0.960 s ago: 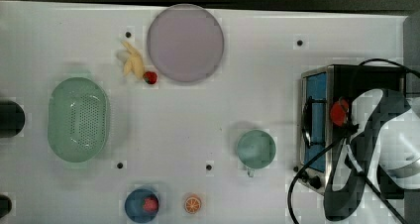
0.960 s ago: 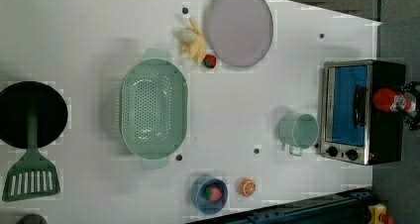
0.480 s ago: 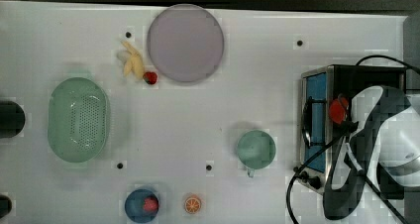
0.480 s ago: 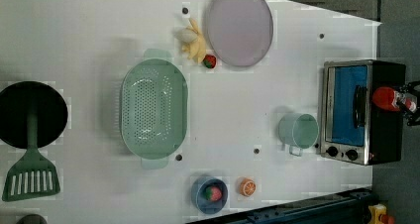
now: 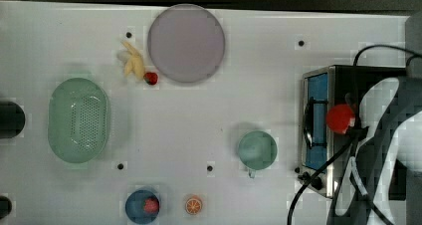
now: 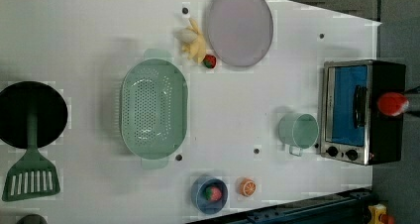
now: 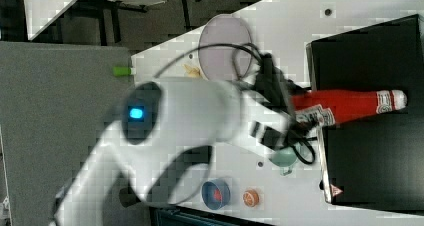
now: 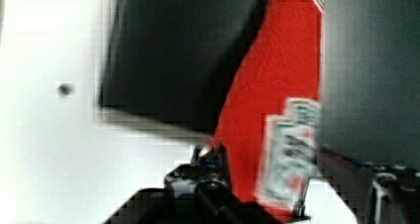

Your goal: Pick Ketchup from oven and place it on table.

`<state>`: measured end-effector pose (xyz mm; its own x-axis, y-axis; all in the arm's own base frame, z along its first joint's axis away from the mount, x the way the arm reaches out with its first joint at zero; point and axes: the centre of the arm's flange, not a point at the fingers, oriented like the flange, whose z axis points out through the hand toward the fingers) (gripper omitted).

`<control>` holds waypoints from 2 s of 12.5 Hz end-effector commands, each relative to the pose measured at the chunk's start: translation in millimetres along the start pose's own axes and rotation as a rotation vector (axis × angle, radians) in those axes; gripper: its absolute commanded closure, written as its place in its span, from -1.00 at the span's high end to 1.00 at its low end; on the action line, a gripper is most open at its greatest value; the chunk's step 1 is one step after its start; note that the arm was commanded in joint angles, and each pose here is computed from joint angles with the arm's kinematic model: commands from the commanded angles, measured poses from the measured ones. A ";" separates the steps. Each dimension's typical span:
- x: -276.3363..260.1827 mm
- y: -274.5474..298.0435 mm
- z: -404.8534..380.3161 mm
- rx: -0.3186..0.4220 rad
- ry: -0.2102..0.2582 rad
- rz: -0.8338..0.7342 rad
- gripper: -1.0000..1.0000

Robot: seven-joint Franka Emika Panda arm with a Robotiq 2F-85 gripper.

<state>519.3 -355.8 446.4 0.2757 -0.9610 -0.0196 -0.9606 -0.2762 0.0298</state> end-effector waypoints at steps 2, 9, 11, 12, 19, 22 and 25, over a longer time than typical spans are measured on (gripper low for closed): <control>-89.1 -63.7 -88.0 0.110 0.059 -0.451 0.29; -245.3 -150.1 -60.9 0.084 -0.031 -0.885 0.29; -272.1 -151.0 -30.1 0.019 -0.065 -0.861 0.29; -283.6 -148.5 -12.7 -0.020 -0.076 -0.842 0.29; -326.2 -133.9 111.4 -0.040 -0.052 -0.809 0.29; -319.2 -108.6 174.7 -0.081 -0.071 -0.781 0.29; -319.9 -89.3 221.7 -0.043 -0.020 -0.774 0.29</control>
<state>505.5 -27.5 231.8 0.8661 -0.4905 -0.0966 -0.4890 -0.8714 0.0398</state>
